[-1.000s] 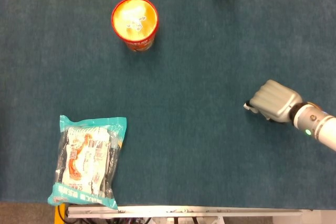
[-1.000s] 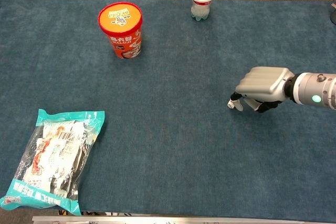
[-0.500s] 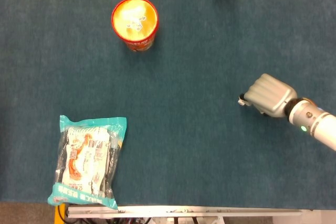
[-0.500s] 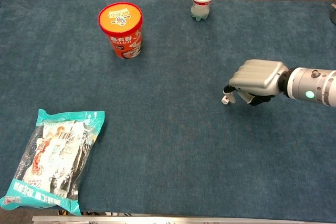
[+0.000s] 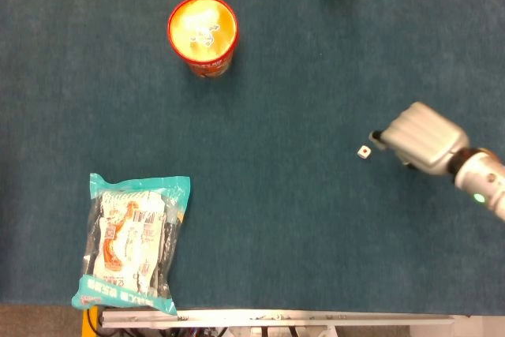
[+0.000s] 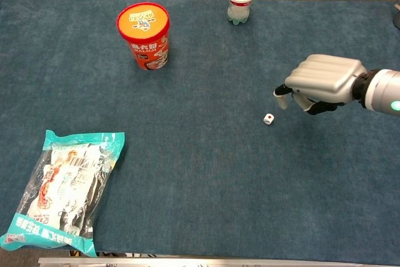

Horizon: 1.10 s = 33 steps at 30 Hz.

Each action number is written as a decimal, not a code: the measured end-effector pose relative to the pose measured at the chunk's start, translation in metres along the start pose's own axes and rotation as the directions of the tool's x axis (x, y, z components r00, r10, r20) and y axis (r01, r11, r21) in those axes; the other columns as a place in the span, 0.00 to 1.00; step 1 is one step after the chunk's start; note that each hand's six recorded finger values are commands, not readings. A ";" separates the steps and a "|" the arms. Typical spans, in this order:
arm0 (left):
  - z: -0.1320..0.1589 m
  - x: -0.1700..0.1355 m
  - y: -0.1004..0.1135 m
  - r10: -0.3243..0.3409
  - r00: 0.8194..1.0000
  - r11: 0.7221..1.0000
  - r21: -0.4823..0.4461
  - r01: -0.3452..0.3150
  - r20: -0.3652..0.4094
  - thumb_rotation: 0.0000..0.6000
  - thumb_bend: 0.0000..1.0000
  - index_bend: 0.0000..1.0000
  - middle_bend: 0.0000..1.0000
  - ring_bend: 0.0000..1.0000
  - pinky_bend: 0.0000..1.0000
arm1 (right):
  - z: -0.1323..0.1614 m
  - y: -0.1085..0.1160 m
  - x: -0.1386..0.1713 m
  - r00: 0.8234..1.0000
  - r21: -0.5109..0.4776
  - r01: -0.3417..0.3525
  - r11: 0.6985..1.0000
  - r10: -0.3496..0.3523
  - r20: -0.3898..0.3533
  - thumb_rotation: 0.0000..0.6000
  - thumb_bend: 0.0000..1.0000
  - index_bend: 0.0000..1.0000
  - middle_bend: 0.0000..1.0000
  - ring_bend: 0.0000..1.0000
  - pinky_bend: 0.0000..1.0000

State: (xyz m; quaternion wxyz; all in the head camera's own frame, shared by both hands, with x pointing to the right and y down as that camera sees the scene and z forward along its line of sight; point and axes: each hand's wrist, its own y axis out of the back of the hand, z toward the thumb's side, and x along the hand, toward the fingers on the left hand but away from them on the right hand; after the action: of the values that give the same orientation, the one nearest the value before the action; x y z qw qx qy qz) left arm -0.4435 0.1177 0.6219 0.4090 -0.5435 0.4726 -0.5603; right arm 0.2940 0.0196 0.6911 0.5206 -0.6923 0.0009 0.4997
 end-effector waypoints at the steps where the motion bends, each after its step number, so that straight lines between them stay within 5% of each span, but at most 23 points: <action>1: 0.001 0.000 0.000 0.002 1.000 1.000 0.001 -0.002 0.003 1.00 0.58 0.41 0.28 0.21 0.36 | -0.003 0.002 0.005 1.000 -0.005 0.014 1.000 -0.014 0.017 1.00 1.00 0.42 0.79 0.74 0.79; 7: 0.005 -0.002 0.002 0.019 1.000 1.000 -0.005 -0.019 0.020 1.00 0.56 0.40 0.28 0.21 0.36 | -0.029 0.009 0.045 0.983 -0.061 0.113 0.992 -0.103 0.152 1.00 0.87 0.42 0.65 0.58 0.79; 10: 0.007 -0.003 0.004 0.035 0.999 0.999 -0.021 -0.034 0.032 1.00 0.48 0.39 0.28 0.21 0.36 | -0.046 0.008 0.065 0.957 -0.110 0.190 0.976 -0.159 0.241 1.00 0.75 0.42 0.55 0.47 0.76; 14: 0.010 -0.003 0.008 0.059 0.997 0.998 -0.040 -0.057 0.054 1.00 0.39 0.37 0.28 0.21 0.36 | -0.076 -0.001 0.100 0.887 -0.133 0.310 0.941 -0.236 0.397 1.00 0.59 0.42 0.46 0.37 0.63; 21: 0.011 -0.003 0.006 0.063 0.996 0.997 -0.041 -0.060 0.069 1.00 0.38 0.37 0.28 0.21 0.36 | -0.106 -0.031 0.157 0.739 -0.087 0.443 0.892 -0.308 0.599 1.00 0.56 0.42 0.45 0.35 0.50; 23: 0.012 -0.003 0.006 0.063 0.995 0.997 -0.039 -0.060 0.074 1.00 0.38 0.37 0.29 0.21 0.36 | -0.107 -0.039 0.165 0.716 -0.089 0.459 0.884 -0.309 0.626 1.00 0.56 0.42 0.45 0.35 0.49; 30: 0.015 -0.001 0.007 0.063 0.995 0.997 -0.049 -0.060 0.082 1.00 0.38 0.37 0.29 0.21 0.36 | -0.107 -0.053 0.172 0.691 -0.138 0.505 0.852 -0.303 0.656 1.00 0.56 0.42 0.45 0.35 0.49; 33: 0.015 0.000 0.005 0.053 0.995 0.997 -0.051 -0.049 0.082 1.00 0.38 0.38 0.29 0.21 0.36 | -0.114 -0.052 0.178 0.661 -0.145 0.544 0.826 -0.316 0.681 1.00 0.56 0.42 0.45 0.35 0.49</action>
State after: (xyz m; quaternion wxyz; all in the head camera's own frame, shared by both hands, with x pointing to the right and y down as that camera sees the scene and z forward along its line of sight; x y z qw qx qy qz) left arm -0.4286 0.1151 0.6166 0.4290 -0.5642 0.4824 -0.5147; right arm 0.4889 0.0535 0.6002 0.4683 -0.5415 -0.4248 0.5541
